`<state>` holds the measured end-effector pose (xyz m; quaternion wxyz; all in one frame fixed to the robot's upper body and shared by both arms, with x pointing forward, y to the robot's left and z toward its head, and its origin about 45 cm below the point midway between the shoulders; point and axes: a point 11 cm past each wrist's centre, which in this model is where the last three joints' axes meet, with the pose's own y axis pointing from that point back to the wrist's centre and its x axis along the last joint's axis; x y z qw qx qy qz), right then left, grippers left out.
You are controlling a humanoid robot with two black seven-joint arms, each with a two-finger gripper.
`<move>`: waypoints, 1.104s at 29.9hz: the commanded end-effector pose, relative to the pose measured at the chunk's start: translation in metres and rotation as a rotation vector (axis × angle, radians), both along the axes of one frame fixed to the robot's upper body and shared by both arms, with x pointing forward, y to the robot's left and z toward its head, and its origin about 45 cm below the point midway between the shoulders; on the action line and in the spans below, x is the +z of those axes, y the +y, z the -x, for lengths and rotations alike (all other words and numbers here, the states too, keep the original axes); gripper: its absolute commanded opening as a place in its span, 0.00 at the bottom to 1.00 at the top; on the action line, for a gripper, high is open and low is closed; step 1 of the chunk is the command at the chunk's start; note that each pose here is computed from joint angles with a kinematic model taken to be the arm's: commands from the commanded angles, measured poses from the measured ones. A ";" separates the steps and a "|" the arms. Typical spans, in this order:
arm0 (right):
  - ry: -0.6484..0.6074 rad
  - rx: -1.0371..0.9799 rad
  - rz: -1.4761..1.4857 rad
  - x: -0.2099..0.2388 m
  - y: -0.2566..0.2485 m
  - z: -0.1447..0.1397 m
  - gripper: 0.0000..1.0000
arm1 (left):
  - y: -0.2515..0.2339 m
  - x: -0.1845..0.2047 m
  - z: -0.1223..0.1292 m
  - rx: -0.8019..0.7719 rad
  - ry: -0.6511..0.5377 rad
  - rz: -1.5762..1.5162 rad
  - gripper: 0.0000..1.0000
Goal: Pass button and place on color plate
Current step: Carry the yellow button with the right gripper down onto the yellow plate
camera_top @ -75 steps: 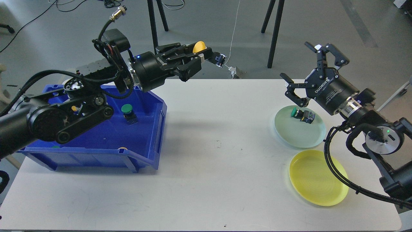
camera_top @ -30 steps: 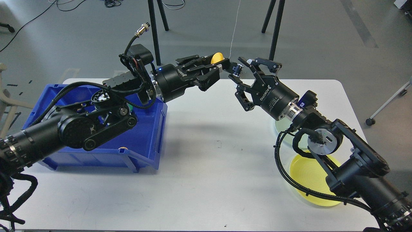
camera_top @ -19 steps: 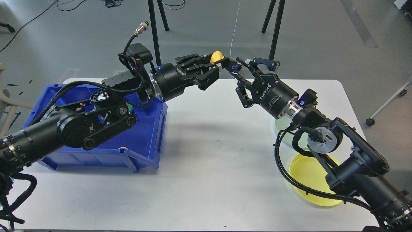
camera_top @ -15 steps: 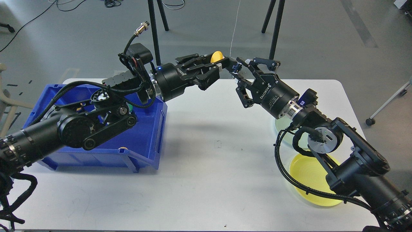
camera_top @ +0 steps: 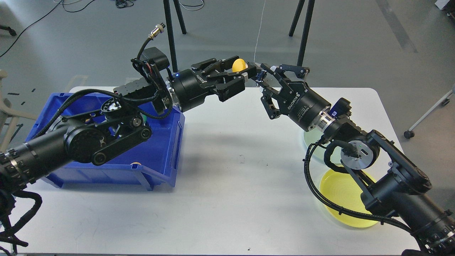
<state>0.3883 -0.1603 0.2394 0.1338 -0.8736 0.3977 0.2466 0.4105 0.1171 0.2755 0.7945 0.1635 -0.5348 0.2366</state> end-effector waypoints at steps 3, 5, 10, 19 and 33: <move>-0.019 -0.063 0.066 0.005 -0.045 0.002 0.12 | 0.011 0.026 -0.013 0.057 0.007 0.120 0.85; 0.002 -0.094 0.109 -0.005 -0.070 0.011 0.12 | 0.017 0.037 -0.019 0.095 0.057 0.223 0.89; 0.030 -0.134 0.279 -0.012 -0.133 0.038 0.12 | 0.032 0.051 -0.033 0.186 0.189 0.458 0.98; 0.234 -0.162 0.540 -0.054 -0.219 0.114 0.12 | 0.069 0.051 -0.066 0.358 0.415 0.920 1.00; 0.476 -0.226 0.714 -0.127 -0.250 0.179 0.12 | 0.077 0.050 -0.071 0.305 0.617 1.130 1.00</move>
